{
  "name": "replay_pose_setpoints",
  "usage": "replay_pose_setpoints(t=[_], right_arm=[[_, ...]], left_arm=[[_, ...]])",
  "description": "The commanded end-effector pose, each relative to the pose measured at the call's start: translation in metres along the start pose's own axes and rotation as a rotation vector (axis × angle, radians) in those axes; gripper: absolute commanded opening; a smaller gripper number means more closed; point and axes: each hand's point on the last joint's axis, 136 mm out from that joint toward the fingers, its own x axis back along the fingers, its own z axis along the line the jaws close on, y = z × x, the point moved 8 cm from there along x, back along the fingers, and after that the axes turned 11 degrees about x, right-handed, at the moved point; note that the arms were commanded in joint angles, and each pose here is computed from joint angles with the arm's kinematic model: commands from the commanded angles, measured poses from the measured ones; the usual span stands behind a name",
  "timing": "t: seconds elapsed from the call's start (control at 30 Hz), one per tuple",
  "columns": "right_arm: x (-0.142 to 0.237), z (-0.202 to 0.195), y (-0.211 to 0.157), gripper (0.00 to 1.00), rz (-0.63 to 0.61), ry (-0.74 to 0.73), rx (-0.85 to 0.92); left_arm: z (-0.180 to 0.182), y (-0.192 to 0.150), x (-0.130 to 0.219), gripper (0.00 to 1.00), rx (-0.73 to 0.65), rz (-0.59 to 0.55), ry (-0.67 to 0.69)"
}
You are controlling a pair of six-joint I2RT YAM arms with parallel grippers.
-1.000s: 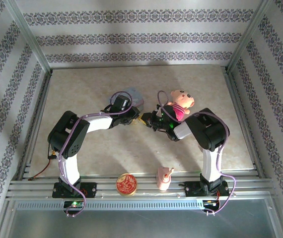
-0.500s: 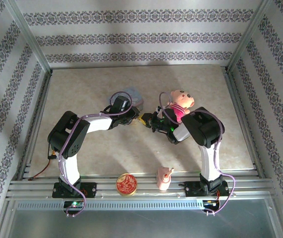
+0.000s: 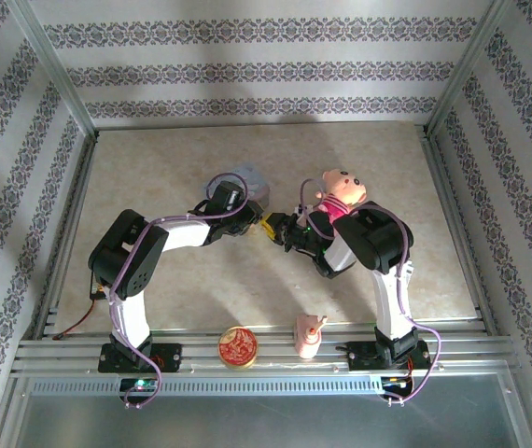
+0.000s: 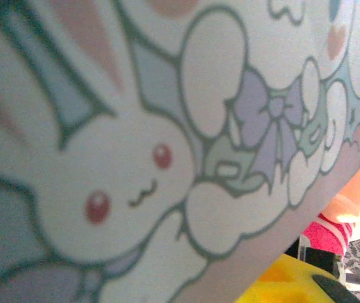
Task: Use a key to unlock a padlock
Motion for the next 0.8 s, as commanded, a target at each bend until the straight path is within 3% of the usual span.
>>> replay_pose_setpoints(t=[0.0,0.4,0.77], right_arm=[[0.009,0.003,0.003,0.26,-0.040,-0.014,0.054],[0.044,0.005,0.001,0.29,-0.089,-0.149,0.193],[0.046,0.046,-0.012,0.28,-0.017,-0.314,0.491]], left_arm=[[-0.008,-0.021,0.006,0.00,0.066,0.128,-0.048],[-0.010,-0.018,0.009,0.00,0.058,0.108,-0.034],[-0.011,-0.018,0.009,0.00,0.050,0.115,-0.029]])
